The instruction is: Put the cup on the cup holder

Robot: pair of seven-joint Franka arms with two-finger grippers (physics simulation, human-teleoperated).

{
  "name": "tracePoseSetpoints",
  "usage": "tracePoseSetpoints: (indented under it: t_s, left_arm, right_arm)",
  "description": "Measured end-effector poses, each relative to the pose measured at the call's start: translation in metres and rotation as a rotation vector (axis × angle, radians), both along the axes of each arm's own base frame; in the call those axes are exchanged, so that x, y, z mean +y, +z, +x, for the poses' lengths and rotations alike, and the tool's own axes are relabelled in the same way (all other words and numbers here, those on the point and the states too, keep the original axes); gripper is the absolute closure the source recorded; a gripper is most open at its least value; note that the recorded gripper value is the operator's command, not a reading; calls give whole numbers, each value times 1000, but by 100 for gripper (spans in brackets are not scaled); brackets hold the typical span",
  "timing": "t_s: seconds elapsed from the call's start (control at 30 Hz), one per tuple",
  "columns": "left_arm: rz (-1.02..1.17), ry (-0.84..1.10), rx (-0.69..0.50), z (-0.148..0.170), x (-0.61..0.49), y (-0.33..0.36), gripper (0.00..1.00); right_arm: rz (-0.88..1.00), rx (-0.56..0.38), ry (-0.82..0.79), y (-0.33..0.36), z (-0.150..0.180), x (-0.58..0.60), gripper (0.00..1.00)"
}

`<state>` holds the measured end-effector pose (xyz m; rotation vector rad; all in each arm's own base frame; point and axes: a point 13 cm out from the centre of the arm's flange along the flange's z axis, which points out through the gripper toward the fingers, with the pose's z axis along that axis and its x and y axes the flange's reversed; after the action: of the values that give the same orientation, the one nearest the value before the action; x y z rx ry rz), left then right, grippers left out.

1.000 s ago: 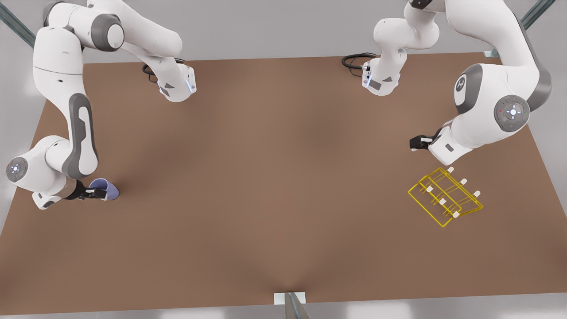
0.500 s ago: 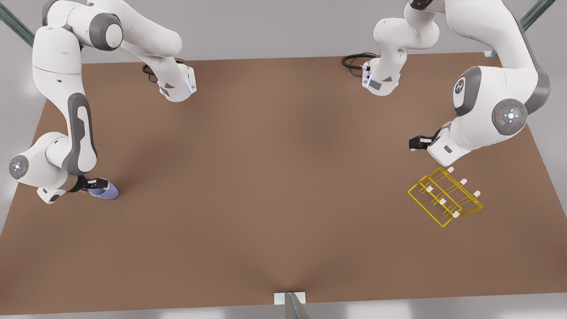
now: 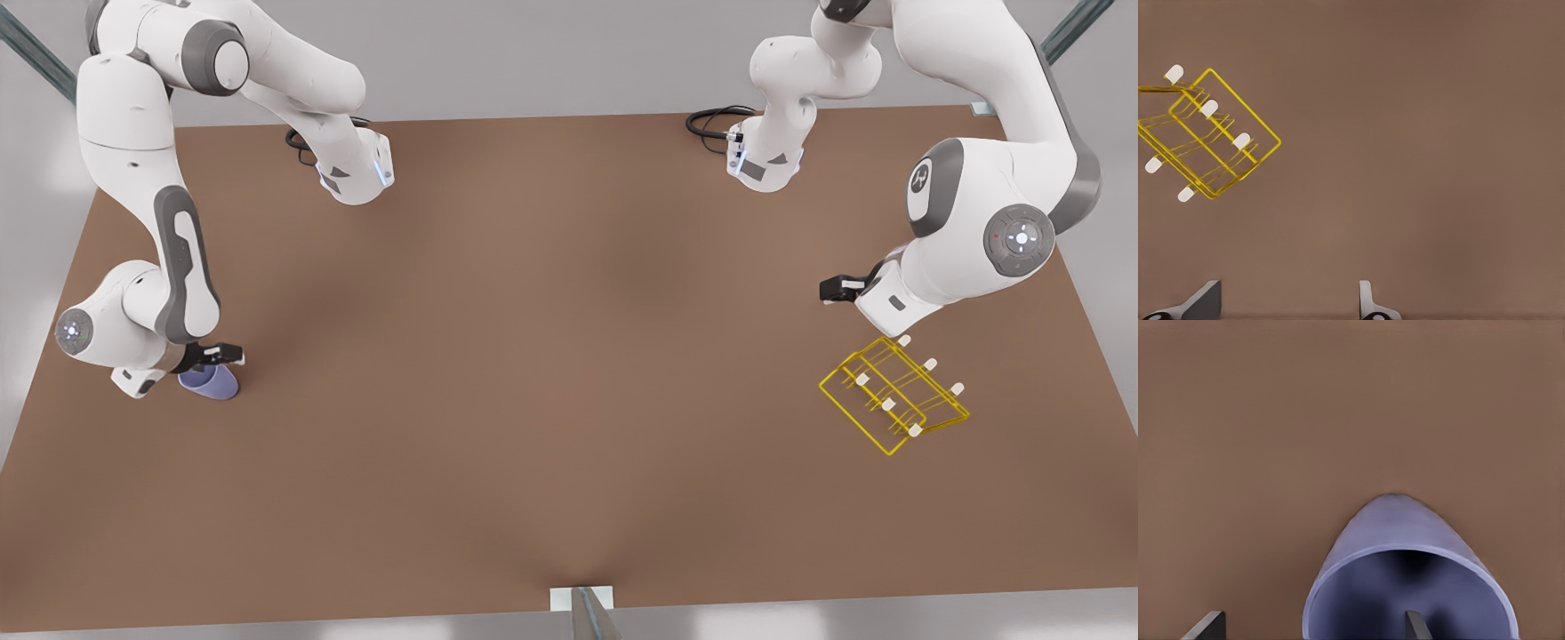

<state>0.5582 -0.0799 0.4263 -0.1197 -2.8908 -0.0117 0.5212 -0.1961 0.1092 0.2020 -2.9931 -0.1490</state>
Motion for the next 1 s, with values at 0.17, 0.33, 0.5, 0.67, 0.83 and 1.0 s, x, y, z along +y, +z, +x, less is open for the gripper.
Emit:
tracePoseSetpoints:
  t_s: [0.17, 0.33, 0.5, 0.67, 0.83, 1.0]
  left_arm:
    - [-1, 0, 1, 0, -1, -1, 0]
    - [-5, 3, 5, 3, -1, -6, 0]
    - [-7, 3, 14, 5, -3, -13, 0]
    - [-7, 4, 14, 5, -3, -13, 0]
    - [-6, 3, 9, 6, -2, -11, 0]
    - [-1, 4, 1, 4, 1, -5, 0]
  right_arm:
    - [-27, -74, 20, 1, 21, -1, 43]
    - [-43, -101, 27, -1, 25, -6, 49]
    - [-50, -107, 30, -11, 19, -6, 79]
    - [-49, -143, 17, -6, 30, -7, 79]
    - [-42, -215, 30, 39, 72, 1, 79]
    - [81, -195, 183, 91, 109, 144, 79]
